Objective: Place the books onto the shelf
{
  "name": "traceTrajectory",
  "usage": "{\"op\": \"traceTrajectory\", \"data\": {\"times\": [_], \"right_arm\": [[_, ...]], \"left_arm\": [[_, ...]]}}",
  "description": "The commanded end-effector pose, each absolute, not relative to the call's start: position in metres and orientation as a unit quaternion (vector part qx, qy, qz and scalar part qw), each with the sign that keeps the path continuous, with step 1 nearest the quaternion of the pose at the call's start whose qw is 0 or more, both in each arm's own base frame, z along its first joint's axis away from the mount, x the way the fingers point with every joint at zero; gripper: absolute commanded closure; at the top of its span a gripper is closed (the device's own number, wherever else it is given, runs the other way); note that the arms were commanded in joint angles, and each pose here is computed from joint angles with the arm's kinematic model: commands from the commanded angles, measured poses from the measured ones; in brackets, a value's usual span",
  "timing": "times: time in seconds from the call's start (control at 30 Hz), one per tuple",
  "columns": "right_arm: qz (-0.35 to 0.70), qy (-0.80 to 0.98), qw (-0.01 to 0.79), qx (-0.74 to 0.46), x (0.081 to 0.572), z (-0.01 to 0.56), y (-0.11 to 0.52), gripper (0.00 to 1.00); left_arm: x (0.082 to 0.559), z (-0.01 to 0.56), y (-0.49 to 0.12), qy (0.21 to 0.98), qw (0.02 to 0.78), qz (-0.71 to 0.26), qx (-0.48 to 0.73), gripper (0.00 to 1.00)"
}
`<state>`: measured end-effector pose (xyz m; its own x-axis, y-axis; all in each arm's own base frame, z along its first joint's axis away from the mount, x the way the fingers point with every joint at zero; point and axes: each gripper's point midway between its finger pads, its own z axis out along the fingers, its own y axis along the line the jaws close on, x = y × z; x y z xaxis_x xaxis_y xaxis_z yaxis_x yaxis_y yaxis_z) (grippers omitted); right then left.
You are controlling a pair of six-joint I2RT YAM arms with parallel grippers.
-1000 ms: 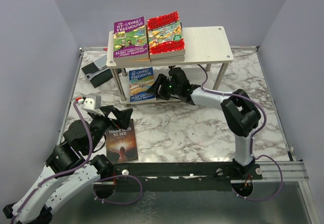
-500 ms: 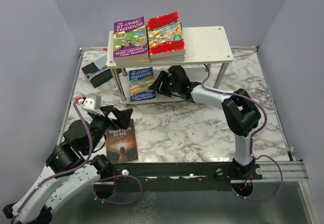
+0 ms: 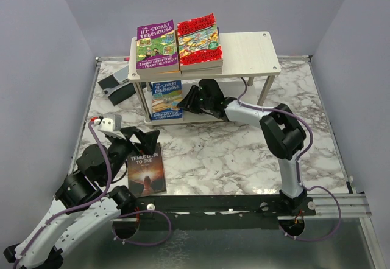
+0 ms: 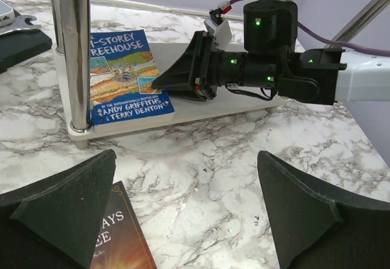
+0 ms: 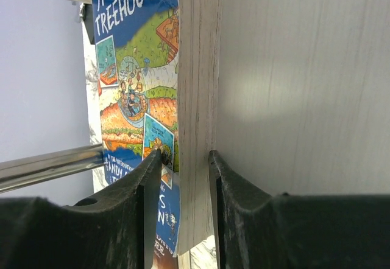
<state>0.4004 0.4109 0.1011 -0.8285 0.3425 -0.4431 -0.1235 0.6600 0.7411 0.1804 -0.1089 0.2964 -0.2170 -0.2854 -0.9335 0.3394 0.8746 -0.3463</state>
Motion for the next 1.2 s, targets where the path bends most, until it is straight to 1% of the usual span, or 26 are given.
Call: {"op": "traceTrajectory", "data": {"times": [0.0, 0.13, 0.23, 0.33, 0.43, 0.63, 0.83, 1.0, 1.17], "right_arm": [[0.427, 0.860, 0.278, 0.033, 0.394, 0.102, 0.431, 0.65], [0.428, 0.859, 0.279, 0.025, 0.390, 0.104, 0.435, 0.64], [0.418, 0.862, 0.287, 0.027, 0.392, 0.106, 0.431, 0.59], [0.407, 0.862, 0.299, 0.032, 0.394, 0.112, 0.425, 0.51], [0.396, 0.861, 0.316, 0.037, 0.395, 0.122, 0.416, 0.46], [0.380, 0.863, 0.332, 0.036, 0.383, 0.137, 0.395, 0.43], [0.400, 0.867, 0.298, 0.010, 0.342, 0.133, 0.384, 0.42], [0.406, 0.878, 0.250, -0.036, 0.293, 0.118, 0.402, 0.42], [0.413, 0.879, 0.229, -0.064, 0.264, 0.110, 0.423, 0.42]], "left_arm": [[0.185, 0.294, -0.106, 0.739, 0.630, -0.236, 0.014, 0.01], [0.185, 0.295, -0.105, 0.739, 0.630, -0.236, 0.013, 0.01], [0.185, 0.294, -0.105, 0.739, 0.631, -0.236, 0.014, 0.01], [0.185, 0.294, -0.105, 0.740, 0.630, -0.235, 0.013, 0.01], [0.185, 0.294, -0.106, 0.740, 0.630, -0.236, 0.014, 0.01], [0.185, 0.293, -0.106, 0.741, 0.629, -0.235, 0.014, 0.01], [0.186, 0.293, -0.105, 0.741, 0.629, -0.234, 0.012, 0.01], [0.187, 0.291, -0.106, 0.744, 0.627, -0.230, 0.012, 0.01], [0.188, 0.290, -0.107, 0.746, 0.625, -0.230, 0.015, 0.01]]}}
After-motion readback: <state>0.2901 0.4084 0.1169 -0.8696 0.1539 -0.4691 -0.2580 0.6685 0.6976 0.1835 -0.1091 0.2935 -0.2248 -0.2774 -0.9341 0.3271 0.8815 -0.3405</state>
